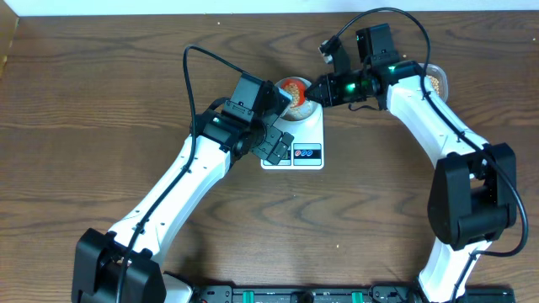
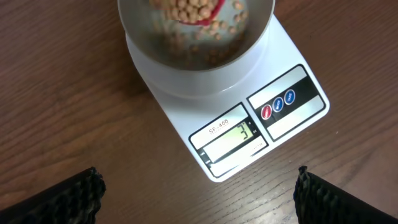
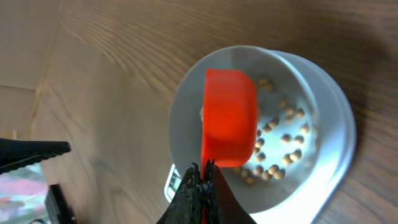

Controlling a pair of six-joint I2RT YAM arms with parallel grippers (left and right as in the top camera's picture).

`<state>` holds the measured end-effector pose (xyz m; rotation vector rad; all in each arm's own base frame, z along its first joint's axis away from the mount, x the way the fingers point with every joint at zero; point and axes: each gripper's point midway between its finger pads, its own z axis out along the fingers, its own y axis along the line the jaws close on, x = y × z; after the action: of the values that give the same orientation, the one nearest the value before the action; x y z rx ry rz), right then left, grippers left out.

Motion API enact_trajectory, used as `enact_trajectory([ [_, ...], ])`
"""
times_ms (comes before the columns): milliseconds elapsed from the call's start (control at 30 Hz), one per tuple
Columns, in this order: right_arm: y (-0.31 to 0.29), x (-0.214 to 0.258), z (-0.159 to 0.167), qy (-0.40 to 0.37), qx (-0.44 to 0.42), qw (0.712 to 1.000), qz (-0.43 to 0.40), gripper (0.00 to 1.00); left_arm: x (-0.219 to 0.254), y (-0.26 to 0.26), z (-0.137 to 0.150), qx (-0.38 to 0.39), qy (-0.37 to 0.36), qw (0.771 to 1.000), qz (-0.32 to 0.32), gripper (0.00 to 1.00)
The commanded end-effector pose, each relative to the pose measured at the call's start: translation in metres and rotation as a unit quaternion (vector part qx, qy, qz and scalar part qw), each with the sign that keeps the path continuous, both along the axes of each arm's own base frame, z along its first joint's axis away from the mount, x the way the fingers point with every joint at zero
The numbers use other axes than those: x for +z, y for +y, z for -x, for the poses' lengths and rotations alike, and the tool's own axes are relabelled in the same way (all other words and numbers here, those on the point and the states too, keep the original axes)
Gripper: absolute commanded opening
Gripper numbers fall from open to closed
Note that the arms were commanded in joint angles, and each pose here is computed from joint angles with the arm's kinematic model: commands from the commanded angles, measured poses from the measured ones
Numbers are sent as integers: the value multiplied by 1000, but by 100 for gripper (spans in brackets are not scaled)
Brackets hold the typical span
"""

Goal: Scoop item into bowl and weigh 50g on scale
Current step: 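Tilt the red scoop to pour soybeans into the white bowl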

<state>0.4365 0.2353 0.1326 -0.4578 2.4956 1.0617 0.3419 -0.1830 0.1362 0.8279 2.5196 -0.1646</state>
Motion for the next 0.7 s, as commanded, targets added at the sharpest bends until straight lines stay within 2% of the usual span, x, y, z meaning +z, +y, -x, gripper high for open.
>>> enact_trajectory([
  [0, -1, 21, 2, -49, 10, 998, 26, 1, 7, 2, -1, -4, -12, 1000, -1, 100],
  [500, 2, 20, 5, -70, 31, 996, 41, 1, 7, 2, -1, -4, -12, 1000, -1, 100],
  [667, 2, 25, 6, -99, 54, 992, 49, 1, 7, 2, -1, -4, -12, 1000, -1, 100],
])
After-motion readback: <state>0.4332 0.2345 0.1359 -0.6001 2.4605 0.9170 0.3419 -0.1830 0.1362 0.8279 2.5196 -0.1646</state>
